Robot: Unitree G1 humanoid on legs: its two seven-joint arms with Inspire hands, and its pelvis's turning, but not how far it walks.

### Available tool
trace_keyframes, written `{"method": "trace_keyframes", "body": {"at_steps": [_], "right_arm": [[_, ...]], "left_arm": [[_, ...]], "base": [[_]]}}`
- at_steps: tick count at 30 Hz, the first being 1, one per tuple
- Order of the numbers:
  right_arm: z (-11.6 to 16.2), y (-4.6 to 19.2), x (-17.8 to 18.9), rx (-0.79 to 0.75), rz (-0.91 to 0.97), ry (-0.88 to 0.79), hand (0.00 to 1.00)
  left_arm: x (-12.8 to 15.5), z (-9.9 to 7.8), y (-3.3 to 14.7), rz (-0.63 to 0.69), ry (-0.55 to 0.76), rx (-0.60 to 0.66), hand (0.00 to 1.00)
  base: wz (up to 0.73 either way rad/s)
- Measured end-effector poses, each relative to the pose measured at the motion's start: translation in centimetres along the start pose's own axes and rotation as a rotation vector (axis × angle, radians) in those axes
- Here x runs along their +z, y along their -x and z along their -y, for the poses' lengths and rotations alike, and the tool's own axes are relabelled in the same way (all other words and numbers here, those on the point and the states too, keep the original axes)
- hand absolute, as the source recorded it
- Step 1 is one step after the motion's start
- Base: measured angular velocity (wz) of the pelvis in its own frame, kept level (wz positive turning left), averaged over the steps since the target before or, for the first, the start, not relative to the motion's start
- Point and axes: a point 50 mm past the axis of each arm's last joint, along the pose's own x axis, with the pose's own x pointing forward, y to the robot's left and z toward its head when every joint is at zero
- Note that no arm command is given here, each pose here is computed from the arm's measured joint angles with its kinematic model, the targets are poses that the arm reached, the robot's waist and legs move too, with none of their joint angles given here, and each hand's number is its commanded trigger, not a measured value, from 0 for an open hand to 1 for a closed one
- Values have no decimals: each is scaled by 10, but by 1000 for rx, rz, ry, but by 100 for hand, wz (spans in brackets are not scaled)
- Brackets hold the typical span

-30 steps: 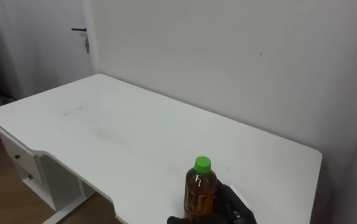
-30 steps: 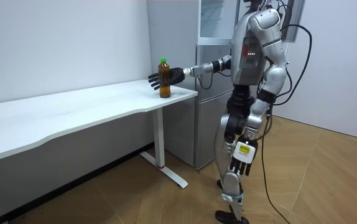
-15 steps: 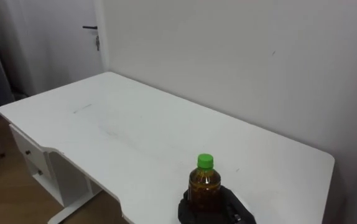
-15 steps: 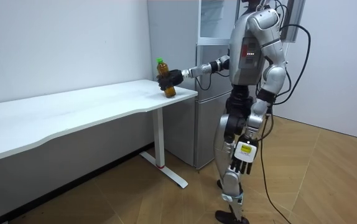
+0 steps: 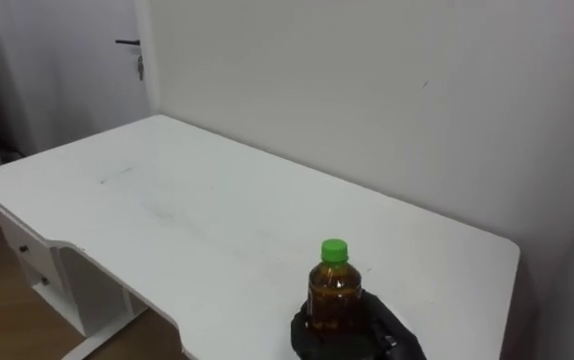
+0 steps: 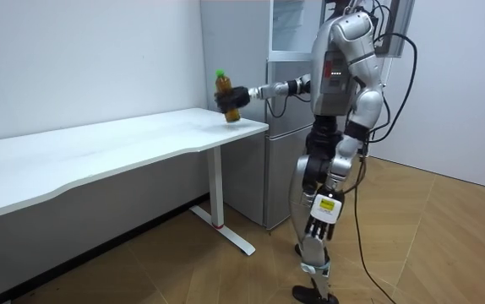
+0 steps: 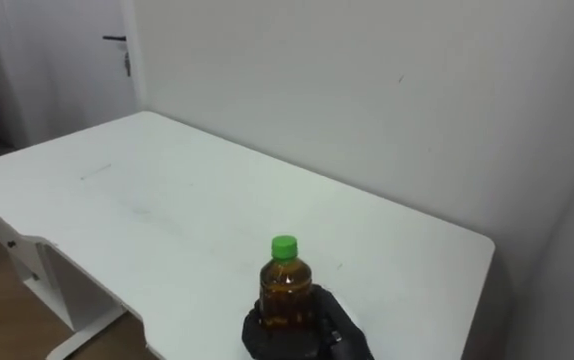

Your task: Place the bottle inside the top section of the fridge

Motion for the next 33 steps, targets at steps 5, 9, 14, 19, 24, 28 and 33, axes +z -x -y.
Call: {"method": "trace_keyframes", "body": {"at_steps": [5, 9, 14, 19, 24, 28, 33], "right_arm": [[18, 6, 43, -58, 173, 19, 100], [25, 14, 70, -81, 283, 37, 100], [27, 20, 89, -102, 364, 43, 100], [29, 23, 97, -107, 400, 48, 100], [32, 33, 123, -145, 507, 73, 100], [31, 40, 142, -134, 587, 71, 100], [29, 50, 156, -111, 659, 39, 100]], "left_arm": [[0, -14, 1, 19, 30, 44, 0], [0, -17, 2, 25, 51, 62, 0], [7, -21, 0, 35, 49, 90, 0], [0, -25, -1, 17, 64, 117, 0], [-8, -29, 0, -11, 99, 143, 0], [-5, -30, 0, 1, 99, 160, 0], [-10, -29, 1, -2, 106, 179, 0]], "base": [[-18], [-25], [-17], [-5], [0], [-8], [-19]]}}
